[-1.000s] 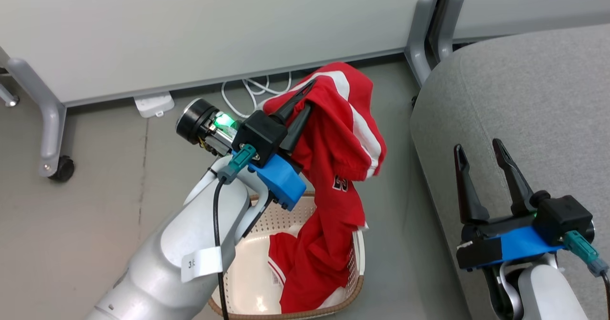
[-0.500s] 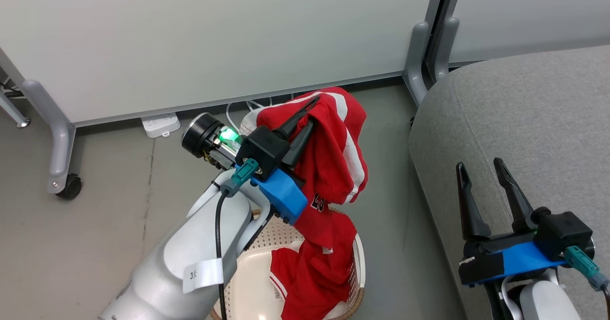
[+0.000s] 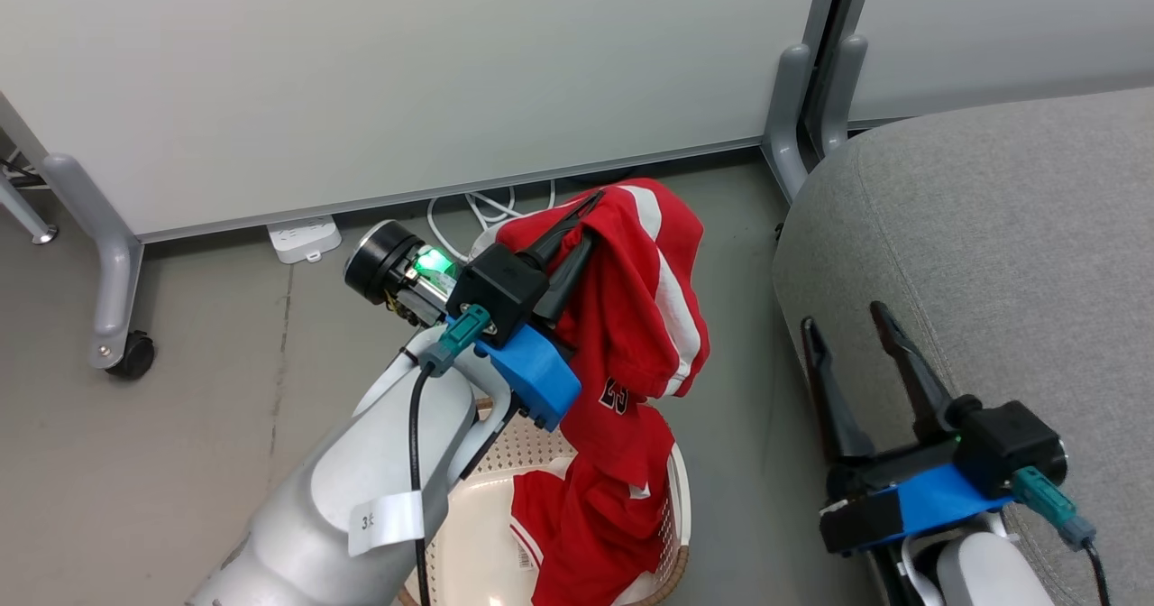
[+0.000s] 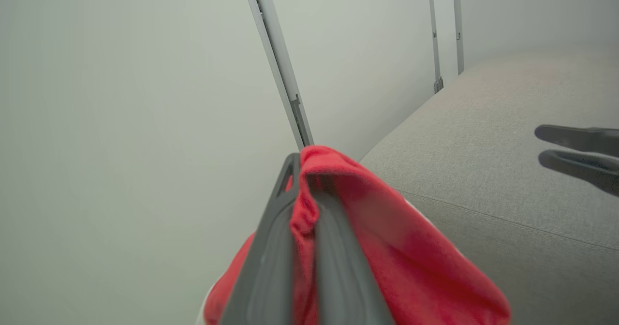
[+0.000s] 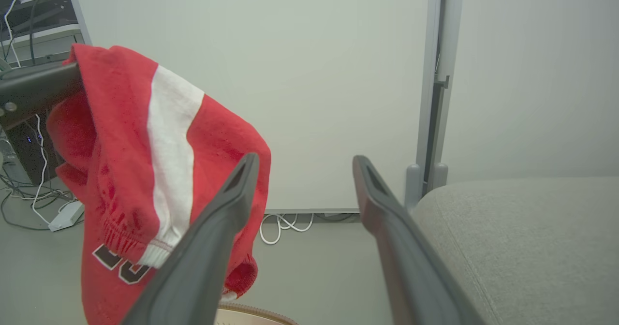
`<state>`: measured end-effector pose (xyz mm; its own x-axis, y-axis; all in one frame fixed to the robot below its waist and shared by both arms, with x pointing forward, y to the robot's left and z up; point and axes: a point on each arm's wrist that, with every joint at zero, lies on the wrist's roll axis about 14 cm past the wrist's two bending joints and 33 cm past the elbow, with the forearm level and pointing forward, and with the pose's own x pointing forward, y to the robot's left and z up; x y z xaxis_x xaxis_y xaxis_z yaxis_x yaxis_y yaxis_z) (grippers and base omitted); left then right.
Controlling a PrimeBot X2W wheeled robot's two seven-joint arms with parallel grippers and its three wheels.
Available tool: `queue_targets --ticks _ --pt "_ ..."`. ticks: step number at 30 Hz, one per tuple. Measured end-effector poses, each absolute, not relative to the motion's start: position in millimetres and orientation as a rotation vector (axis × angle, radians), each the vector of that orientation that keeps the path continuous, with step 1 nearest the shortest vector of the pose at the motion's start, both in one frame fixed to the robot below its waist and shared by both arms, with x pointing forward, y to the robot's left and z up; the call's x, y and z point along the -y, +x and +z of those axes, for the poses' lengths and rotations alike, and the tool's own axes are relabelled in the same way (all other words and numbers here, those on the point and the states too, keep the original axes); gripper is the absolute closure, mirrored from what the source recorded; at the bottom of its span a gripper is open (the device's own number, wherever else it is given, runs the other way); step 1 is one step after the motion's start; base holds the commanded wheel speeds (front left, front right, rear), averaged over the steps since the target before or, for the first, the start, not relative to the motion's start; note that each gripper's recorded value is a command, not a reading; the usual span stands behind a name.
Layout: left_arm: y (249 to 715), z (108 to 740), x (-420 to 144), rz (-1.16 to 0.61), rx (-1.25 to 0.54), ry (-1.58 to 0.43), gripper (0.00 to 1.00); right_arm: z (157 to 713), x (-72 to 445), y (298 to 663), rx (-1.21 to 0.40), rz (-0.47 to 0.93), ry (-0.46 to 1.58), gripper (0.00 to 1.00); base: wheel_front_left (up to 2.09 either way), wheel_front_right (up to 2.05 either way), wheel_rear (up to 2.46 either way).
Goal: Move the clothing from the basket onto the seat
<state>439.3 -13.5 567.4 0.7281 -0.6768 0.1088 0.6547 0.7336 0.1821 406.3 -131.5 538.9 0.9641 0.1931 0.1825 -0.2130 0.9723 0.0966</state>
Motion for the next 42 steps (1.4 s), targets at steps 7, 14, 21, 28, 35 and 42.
queue_targets --ticks 7,14,21,28,35,42 --pt "441 562 14 -0.738 0.159 0.13 1.0 547 88 409 0.19 0.34 0.108 0.0 0.0 0.0 0.0" --pt "445 556 12 -0.735 0.146 0.126 1.0 552 50 418 0.201 0.459 0.088 0.0 0.0 0.0 0.0" --pt "449 552 14 -0.739 0.141 0.117 1.0 544 27 433 0.176 0.532 0.029 0.0 0.0 0.0 0.0" --pt "453 552 13 -0.737 0.144 0.116 1.0 529 17 452 0.133 0.561 -0.04 0.0 0.0 0.0 0.0" --pt "452 549 16 -0.747 0.14 0.111 1.0 511 13 465 0.07 0.572 -0.056 0.0 0.0 0.0 0.0" --pt "451 550 18 -0.751 0.142 0.112 1.0 505 9 468 0.04 0.582 -0.034 1.0 0.0 0.0 0.0"
